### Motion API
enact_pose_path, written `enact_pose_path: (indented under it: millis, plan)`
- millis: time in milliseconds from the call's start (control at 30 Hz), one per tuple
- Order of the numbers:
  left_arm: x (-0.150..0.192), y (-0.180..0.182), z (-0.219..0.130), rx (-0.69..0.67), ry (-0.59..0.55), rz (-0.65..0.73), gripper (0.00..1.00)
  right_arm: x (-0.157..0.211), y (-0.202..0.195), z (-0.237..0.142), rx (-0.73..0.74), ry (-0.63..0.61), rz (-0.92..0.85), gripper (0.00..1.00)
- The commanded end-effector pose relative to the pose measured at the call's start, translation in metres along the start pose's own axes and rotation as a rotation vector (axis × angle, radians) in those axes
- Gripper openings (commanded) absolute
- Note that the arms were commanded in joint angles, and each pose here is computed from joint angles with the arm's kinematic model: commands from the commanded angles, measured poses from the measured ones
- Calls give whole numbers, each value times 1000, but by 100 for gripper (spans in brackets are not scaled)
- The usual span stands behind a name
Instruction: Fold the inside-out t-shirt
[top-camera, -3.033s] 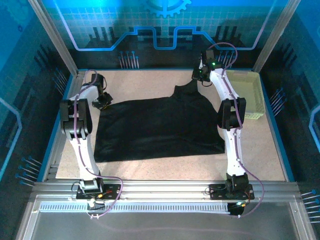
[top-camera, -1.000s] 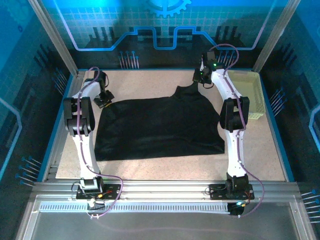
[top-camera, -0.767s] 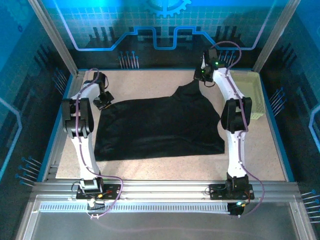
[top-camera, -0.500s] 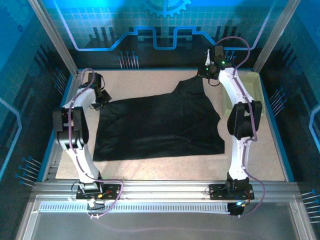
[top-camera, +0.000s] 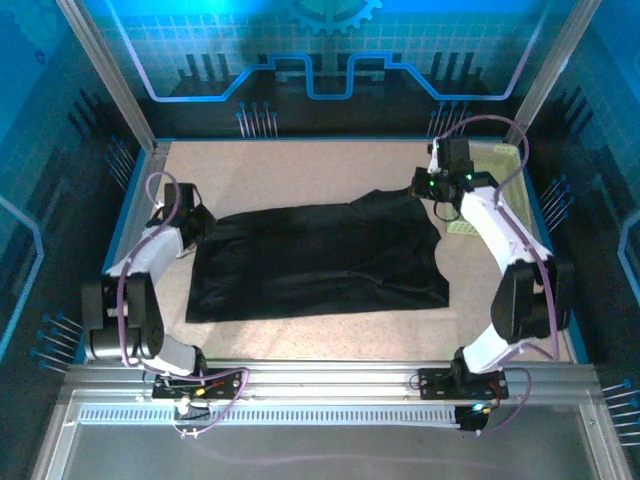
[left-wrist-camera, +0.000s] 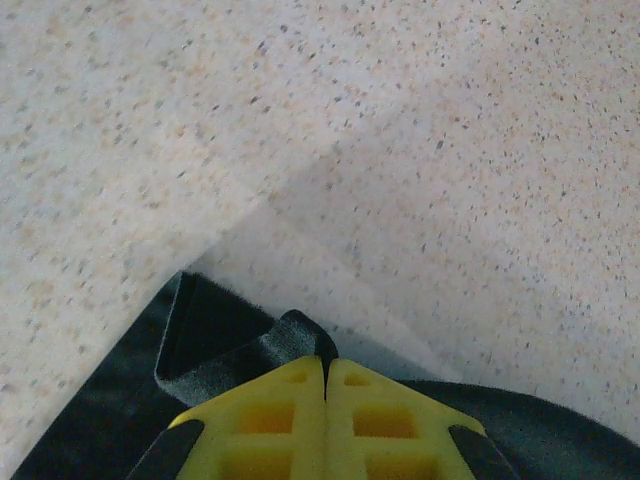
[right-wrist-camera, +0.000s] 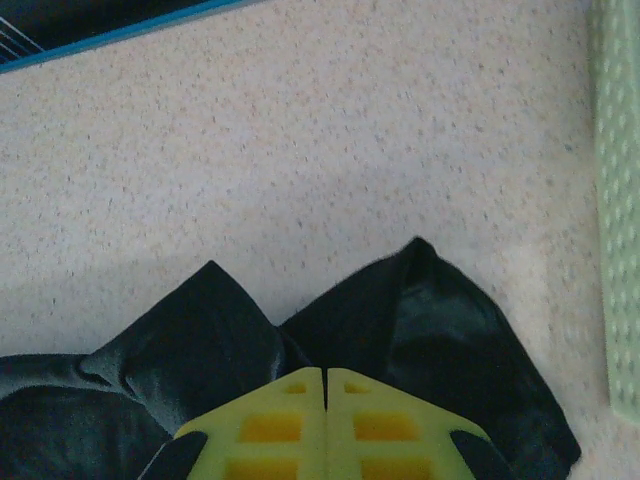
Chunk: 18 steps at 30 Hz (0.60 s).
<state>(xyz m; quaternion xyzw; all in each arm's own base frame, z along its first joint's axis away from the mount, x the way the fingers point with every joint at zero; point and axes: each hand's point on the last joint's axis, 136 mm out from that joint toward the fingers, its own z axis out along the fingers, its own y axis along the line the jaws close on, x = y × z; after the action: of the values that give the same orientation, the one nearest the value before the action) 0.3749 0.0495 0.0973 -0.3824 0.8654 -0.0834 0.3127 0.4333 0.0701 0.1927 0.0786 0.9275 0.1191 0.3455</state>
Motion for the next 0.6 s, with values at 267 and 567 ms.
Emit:
enact_pose_path:
  millis: [267,567]
  plan:
    - [48,45,-35,11,-39,-72,0,83,-36,-42,50,38,137,0]
    - [74,72,-60,10,-60,-102,0,140,-72,-71,131,61,227,0]
